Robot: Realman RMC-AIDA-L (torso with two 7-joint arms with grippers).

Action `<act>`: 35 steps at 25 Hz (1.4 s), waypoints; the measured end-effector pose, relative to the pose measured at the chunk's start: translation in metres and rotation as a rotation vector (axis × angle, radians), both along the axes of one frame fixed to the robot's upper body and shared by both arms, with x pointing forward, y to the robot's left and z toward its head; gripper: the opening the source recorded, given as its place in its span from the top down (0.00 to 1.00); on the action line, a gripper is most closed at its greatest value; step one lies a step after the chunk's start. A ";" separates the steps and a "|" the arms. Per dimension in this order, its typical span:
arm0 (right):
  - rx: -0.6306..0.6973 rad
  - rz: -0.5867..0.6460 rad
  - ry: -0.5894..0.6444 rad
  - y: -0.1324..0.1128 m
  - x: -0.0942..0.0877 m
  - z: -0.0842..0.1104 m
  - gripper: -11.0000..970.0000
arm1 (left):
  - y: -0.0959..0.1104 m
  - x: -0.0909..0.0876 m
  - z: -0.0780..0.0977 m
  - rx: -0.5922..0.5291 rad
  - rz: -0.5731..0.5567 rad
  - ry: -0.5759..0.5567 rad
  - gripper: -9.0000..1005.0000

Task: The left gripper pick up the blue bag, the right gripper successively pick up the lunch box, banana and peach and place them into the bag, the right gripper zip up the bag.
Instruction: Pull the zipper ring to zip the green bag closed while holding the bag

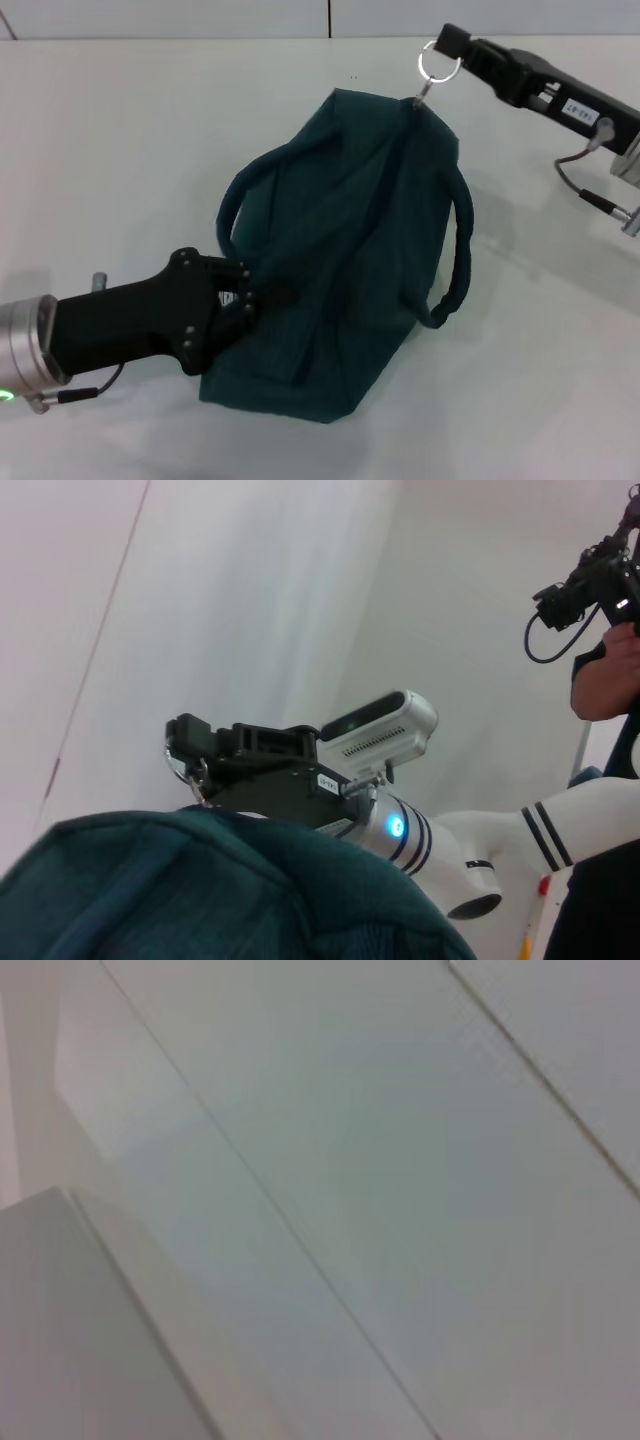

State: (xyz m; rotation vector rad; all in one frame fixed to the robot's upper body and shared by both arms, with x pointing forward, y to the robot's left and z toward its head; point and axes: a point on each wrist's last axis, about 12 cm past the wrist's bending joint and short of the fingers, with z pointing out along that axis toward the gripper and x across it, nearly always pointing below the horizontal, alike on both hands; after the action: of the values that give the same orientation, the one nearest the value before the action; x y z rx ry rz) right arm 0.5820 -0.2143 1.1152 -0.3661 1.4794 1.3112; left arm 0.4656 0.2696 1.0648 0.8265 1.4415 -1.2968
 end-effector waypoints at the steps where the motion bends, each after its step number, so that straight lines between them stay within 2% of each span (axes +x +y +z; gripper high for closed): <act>1: 0.003 -0.012 -0.001 -0.003 0.000 -0.001 0.94 | 0.001 0.000 0.000 0.001 0.005 -0.001 0.94; 7: 0.026 -0.037 -0.008 -0.014 -0.008 -0.003 0.93 | 0.009 0.007 0.001 -0.006 0.096 0.008 0.94; 15: 0.097 -0.002 -0.015 -0.022 -0.031 -0.009 0.93 | 0.005 0.026 -0.007 0.042 0.214 0.070 0.92; 20: 0.111 0.008 -0.013 -0.024 -0.036 -0.010 0.93 | 0.005 0.030 -0.002 -0.006 0.253 0.050 0.90; 23: 0.108 0.012 -0.013 -0.024 -0.037 -0.011 0.93 | 0.007 0.029 0.006 -0.040 0.240 0.012 0.89; 27: 0.105 0.017 -0.013 -0.024 -0.037 -0.011 0.93 | 0.009 0.030 0.018 -0.059 0.205 -0.013 0.70; 30: 0.101 0.017 -0.015 -0.024 -0.035 -0.010 0.93 | 0.012 0.038 0.033 -0.052 0.173 -0.007 0.57; 35: 0.095 0.013 -0.019 -0.023 -0.033 -0.009 0.93 | 0.003 0.058 0.079 0.090 0.051 -0.017 0.37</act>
State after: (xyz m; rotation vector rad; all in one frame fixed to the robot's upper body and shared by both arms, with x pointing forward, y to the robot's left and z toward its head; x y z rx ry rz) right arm 0.5494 -0.2377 1.1065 -0.3254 1.3955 1.3795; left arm 0.5239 0.2730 1.1439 0.8526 1.5073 -1.1906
